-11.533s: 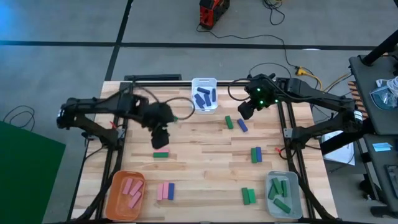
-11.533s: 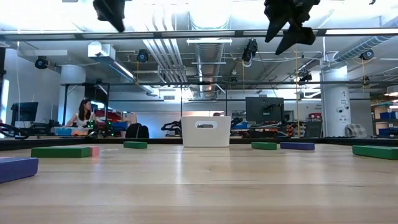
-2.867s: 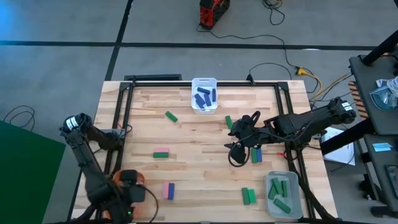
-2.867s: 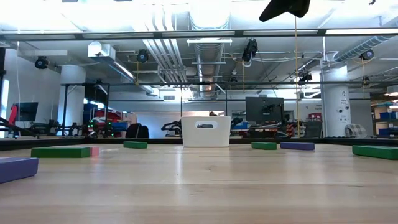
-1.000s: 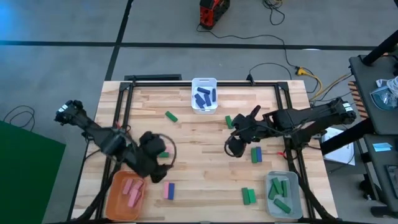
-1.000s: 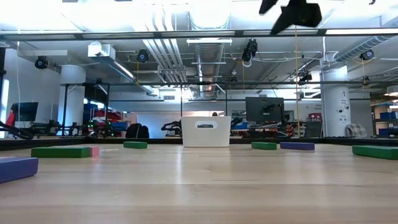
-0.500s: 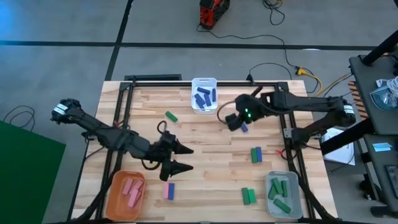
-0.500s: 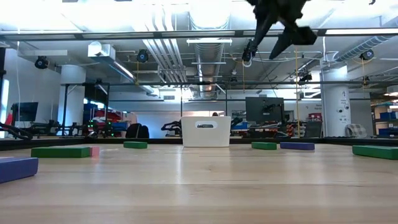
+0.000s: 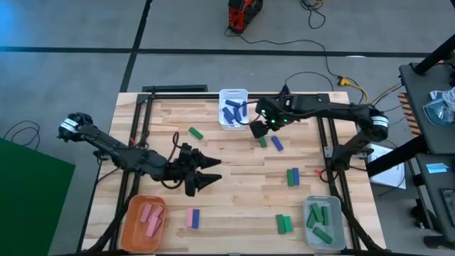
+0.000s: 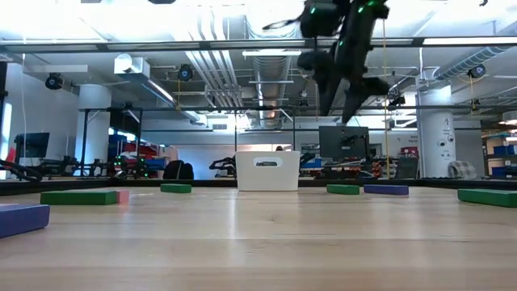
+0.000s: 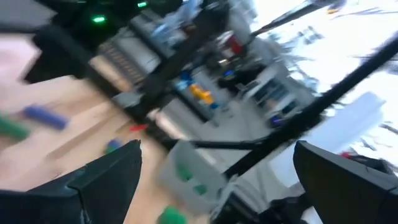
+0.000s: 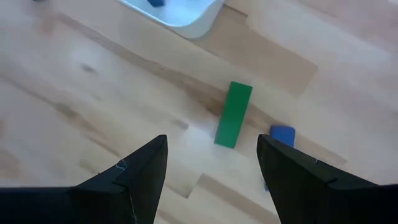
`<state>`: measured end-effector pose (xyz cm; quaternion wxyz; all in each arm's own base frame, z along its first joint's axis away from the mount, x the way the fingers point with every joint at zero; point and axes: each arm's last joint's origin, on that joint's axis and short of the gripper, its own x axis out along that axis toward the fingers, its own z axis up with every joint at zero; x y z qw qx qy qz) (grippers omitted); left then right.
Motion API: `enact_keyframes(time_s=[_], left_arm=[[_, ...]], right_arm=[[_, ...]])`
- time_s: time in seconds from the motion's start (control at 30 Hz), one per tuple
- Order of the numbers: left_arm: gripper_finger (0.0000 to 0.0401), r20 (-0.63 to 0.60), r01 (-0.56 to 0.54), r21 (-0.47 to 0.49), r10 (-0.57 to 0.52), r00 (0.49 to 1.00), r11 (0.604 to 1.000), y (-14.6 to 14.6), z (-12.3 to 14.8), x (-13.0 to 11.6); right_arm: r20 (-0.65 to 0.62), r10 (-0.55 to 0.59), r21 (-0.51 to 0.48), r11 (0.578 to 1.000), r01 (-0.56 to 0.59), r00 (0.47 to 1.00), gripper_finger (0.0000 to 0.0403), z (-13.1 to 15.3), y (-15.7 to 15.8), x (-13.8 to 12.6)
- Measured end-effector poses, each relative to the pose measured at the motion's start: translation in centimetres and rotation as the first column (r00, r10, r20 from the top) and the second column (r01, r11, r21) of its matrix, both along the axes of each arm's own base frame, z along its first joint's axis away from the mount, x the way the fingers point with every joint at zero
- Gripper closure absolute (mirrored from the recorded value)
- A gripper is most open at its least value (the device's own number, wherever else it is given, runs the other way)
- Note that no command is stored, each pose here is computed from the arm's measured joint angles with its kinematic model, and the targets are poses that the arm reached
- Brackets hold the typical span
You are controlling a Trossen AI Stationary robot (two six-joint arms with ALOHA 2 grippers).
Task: Sort blocks
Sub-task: Put the green block into the gray bin
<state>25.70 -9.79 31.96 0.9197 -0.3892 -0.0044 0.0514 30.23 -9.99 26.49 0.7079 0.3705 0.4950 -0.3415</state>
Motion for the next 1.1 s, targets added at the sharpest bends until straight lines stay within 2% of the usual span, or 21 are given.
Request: enact_keyframes(time_s=[0.17, 0.27, 0.57, 1.1], left_arm=[[0.0013, -0.216, -0.089, -0.103, 0.065, 0.974, 0.991, 2.2, -0.7, -2.3], [0.0013, -0.279, -0.135, -0.133, 0.093, 0.956, 0.982, 3.3, -0.6, -4.0], [0.0013, -0.371, -0.217, -0.099, 0.167, 0.914, 0.971, 5.7, -0.3, -6.7], [0.0013, -0.487, -0.262, -0.041, 0.209, 0.848, 0.964, 6.5, -1.4, -7.5]], right_arm=[[-0.081, 0.019, 0.025, 1.000, -0.017, 0.997, 0.0165, -2.8, -0.9, 1.6], [-0.131, 0.030, 0.043, 0.999, -0.024, 0.991, 0.0165, -4.4, -1.2, 2.3], [-0.226, 0.040, 0.071, 0.997, -0.024, 0.973, 0.0165, -8.1, -1.8, 3.3], [-0.291, 0.036, 0.066, 0.998, -0.018, 0.956, 0.0165, -11.9, -4.3, 3.5]])
